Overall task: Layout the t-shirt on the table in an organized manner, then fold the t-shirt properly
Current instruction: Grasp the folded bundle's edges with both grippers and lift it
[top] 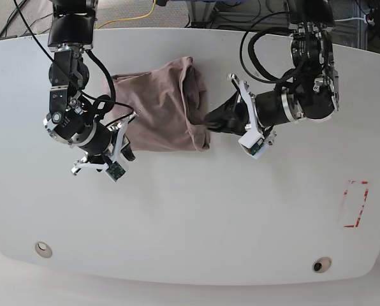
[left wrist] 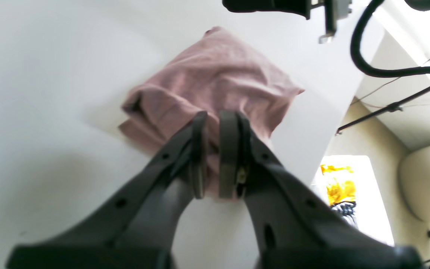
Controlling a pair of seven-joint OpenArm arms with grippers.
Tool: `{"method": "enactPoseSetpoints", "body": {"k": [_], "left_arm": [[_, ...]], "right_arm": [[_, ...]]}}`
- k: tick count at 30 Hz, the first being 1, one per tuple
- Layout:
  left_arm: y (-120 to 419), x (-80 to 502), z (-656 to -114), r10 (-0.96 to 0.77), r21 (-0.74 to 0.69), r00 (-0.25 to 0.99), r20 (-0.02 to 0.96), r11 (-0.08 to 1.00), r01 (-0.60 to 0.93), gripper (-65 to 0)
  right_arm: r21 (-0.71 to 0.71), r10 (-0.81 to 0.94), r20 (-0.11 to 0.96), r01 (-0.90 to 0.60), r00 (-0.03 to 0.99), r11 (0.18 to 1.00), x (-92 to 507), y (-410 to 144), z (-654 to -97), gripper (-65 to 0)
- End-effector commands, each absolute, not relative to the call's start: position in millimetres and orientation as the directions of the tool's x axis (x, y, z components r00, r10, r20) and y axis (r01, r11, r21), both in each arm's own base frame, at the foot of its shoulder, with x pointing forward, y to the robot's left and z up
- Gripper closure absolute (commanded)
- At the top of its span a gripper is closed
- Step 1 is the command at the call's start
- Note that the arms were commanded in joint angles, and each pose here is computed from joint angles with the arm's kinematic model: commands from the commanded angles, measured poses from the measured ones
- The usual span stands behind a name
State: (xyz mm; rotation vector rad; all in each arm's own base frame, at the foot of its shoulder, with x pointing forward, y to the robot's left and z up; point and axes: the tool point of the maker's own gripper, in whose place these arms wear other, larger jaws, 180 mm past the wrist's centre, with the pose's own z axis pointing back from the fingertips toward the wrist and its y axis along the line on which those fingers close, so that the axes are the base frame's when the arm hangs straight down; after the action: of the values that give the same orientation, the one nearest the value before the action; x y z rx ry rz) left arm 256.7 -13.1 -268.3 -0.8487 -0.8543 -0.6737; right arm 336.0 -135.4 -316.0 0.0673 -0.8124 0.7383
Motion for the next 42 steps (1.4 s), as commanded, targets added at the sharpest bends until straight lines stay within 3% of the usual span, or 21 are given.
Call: {"method": "enactPoseSetpoints", "body": {"k": [1, 10, 18, 28, 34, 42], "left_arm": [[-37.7, 254.2, -252.3, -0.100, -0.394, 0.481, 0.871, 0.441, 0.806, -4.4], [-58.1, 259.3, -279.5, -0.249, -0.377, 0.508, 0.825, 0.428, 0.821, -4.4], [-71.0, 266.2, -340.8, -0.467, -0.382, 0.552, 0.691, 0.414, 0.827, -4.4], [-79.5, 250.0, -377.9, -0.633, -0.374, 0.486, 0.602, 0.314, 0.872, -4.4], [-45.7, 269.3, -396.6, -0.720, -0.321, 0.460, 0.519, 0.334, 0.886, -4.4], [-38.2, 301.3, -390.1, -0.772, -0.230, 0.379, 0.509, 0.302, 0.925, -4.4]], "right_arm": [[-0.239, 0.567, 0.702, -0.606, 0.432, 0.759, 345.0, -147.4, -304.6, -13.0], [-0.170, 0.519, 0.695, -0.589, 0.497, 0.790, 347.6, -166.0, -336.0, -12.7], [-0.112, 0.476, 0.719, -0.591, 0.506, 0.799, 337.5, -162.3, -354.4, -13.0], [-0.074, 0.460, 0.709, -0.592, 0.535, 0.803, 321.3, -157.0, -368.4, -12.5], [-0.045, 0.463, 0.684, -0.601, 0.563, 0.798, 297.3, -153.4, -382.6, -12.4], [0.044, 0.392, 0.680, -0.567, 0.620, 0.822, 251.3, -140.7, -400.4, -12.4]]}}
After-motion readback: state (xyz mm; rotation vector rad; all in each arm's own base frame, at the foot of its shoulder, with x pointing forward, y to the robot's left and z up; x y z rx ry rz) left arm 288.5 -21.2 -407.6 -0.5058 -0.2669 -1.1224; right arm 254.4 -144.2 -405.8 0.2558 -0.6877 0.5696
